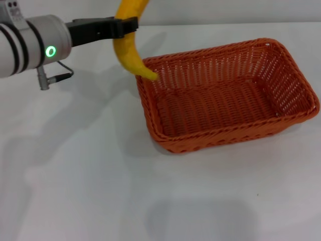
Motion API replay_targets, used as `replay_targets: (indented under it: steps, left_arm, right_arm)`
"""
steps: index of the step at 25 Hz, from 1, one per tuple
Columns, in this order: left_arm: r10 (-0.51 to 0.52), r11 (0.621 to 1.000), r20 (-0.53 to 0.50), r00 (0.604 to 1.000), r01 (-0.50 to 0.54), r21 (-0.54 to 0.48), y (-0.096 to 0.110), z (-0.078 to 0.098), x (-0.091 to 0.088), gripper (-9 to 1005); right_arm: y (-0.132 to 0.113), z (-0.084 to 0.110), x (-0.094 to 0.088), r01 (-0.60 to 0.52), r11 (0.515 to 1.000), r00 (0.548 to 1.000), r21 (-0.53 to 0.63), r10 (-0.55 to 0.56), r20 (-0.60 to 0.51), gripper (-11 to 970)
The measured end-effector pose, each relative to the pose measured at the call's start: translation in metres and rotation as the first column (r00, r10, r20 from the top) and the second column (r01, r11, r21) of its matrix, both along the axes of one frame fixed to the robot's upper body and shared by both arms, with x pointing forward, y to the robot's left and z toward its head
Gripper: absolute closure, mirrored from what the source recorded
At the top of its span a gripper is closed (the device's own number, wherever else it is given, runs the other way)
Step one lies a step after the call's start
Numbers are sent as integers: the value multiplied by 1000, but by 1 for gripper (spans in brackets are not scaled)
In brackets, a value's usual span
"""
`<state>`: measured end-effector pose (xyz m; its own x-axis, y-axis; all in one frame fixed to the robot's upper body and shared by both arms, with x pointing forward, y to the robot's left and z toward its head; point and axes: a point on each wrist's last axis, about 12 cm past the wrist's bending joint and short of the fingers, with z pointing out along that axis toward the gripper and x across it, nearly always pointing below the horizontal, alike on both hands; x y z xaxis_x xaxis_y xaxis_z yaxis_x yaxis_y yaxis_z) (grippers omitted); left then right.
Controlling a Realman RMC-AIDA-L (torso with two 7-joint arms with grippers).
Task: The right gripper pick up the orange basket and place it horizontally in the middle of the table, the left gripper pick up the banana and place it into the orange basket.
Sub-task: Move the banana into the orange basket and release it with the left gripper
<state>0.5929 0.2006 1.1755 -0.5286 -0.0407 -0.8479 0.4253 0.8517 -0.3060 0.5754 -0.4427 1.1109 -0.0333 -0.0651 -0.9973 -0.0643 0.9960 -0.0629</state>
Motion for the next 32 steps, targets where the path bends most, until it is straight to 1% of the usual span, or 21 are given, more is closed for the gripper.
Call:
replay_targets:
  steps: [7,13,15,16,18,24,28,32]
  left_arm:
    - [-90,996,4,996,90,10,-28,1,2,470]
    - [-151,988,-3,988,151,23,-51,-2,3,467]
    - [-161,987,-6,987,161,22,-54,-2,3,466]
    - [-188,982,-15,982,188,17,-63,-3,1,465]
    - [-199,980,-18,980,200,13,-66,-4,-1,464]
    - [-270,963,-42,962,270,10,-87,-10,-12,460]
    - [-282,959,-63,957,282,2,-93,-13,-17,458]
    - [-269,963,-76,960,270,-2,-90,-18,-19,456]
  right_arm:
    - [2,-1,-1,-3,1000,1000,-3,3,0,179]
    - [2,-1,-1,-4,1000,1000,-2,4,1,179]
    - [2,-1,-1,-4,1000,1000,-3,4,1,179]
    - [2,-1,-1,-3,1000,1000,-3,3,1,179]
    - [2,-1,-1,-3,1000,1000,-4,3,2,179]
    - [2,1,1,-4,1000,1000,-7,4,6,179]
    - [1,2,2,-4,1000,1000,-10,4,8,179]
    - [0,4,3,-3,1000,1000,-13,3,10,179]
